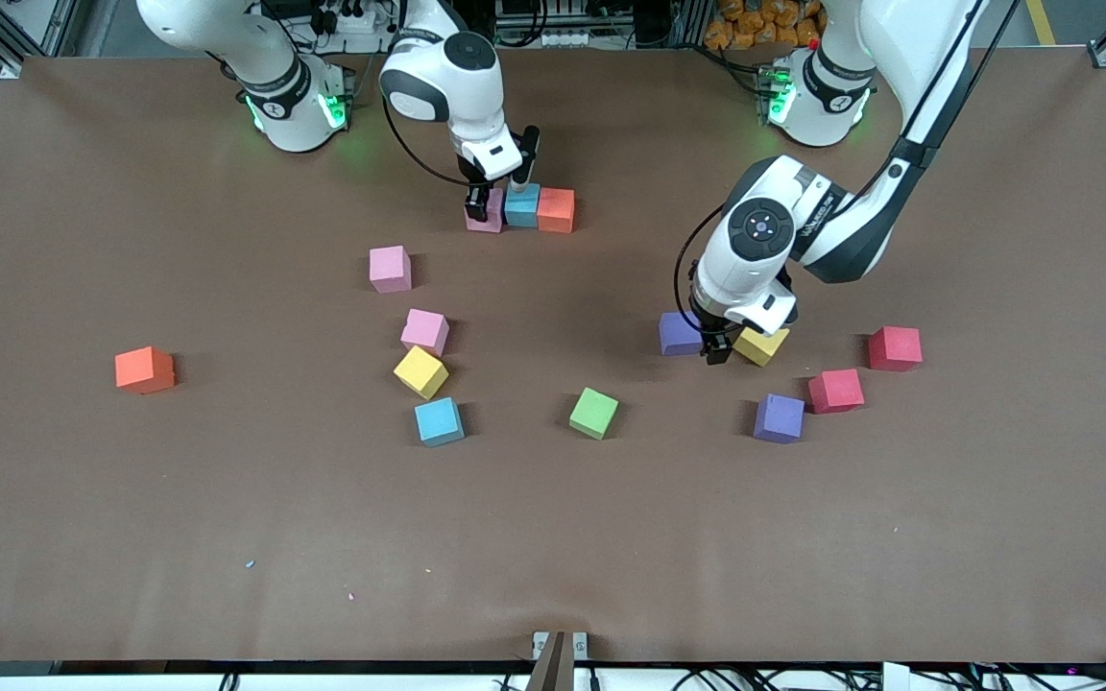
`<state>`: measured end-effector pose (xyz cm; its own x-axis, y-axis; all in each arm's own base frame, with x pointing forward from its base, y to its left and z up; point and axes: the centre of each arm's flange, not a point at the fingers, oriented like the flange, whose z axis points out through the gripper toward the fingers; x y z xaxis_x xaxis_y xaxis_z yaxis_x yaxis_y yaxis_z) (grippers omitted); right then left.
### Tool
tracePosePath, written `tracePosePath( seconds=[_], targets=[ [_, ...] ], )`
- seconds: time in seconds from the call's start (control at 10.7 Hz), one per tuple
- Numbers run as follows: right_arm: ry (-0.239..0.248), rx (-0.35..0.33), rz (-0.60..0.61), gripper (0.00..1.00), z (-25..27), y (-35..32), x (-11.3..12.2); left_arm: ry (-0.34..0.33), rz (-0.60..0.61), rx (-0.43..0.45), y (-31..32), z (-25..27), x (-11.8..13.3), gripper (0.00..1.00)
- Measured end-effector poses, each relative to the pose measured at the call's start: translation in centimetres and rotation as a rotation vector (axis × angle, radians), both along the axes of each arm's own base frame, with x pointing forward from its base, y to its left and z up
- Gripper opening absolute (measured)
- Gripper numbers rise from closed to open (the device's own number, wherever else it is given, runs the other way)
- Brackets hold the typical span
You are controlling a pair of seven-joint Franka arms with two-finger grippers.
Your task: Arrange 11 blocks into digit 3
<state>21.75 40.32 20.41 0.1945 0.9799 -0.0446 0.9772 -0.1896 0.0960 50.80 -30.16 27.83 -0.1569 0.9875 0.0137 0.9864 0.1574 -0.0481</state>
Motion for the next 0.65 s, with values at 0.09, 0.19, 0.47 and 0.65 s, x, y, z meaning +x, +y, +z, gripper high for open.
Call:
tracePosePath(
  seconds=[0.09,0.19,0.47,0.65],
  targets=[
    [0.000,0.001,-0.002,0.55,0.01,0.08,0.04,-0.005,0.006,-0.002,0.22,0.24,0.36,1.00],
    [-0.001,0.001,-0.006,0.55,-0.01,0.12,0.06,-0.010,0.014,-0.003,0.56,0.39,0.74,1.00],
    [0.000,-0.001,-0.023,0.55,-0.02,0.13,0.04,-0.011,0.023,-0.001,1.05,0.38,1.07,1.00],
    [-0.001,0.000,-0.036,0.55,0.00,0.25,-0.12,-0.009,0.023,-0.001,1.03,0.27,1.08,1.00]
  ],
)
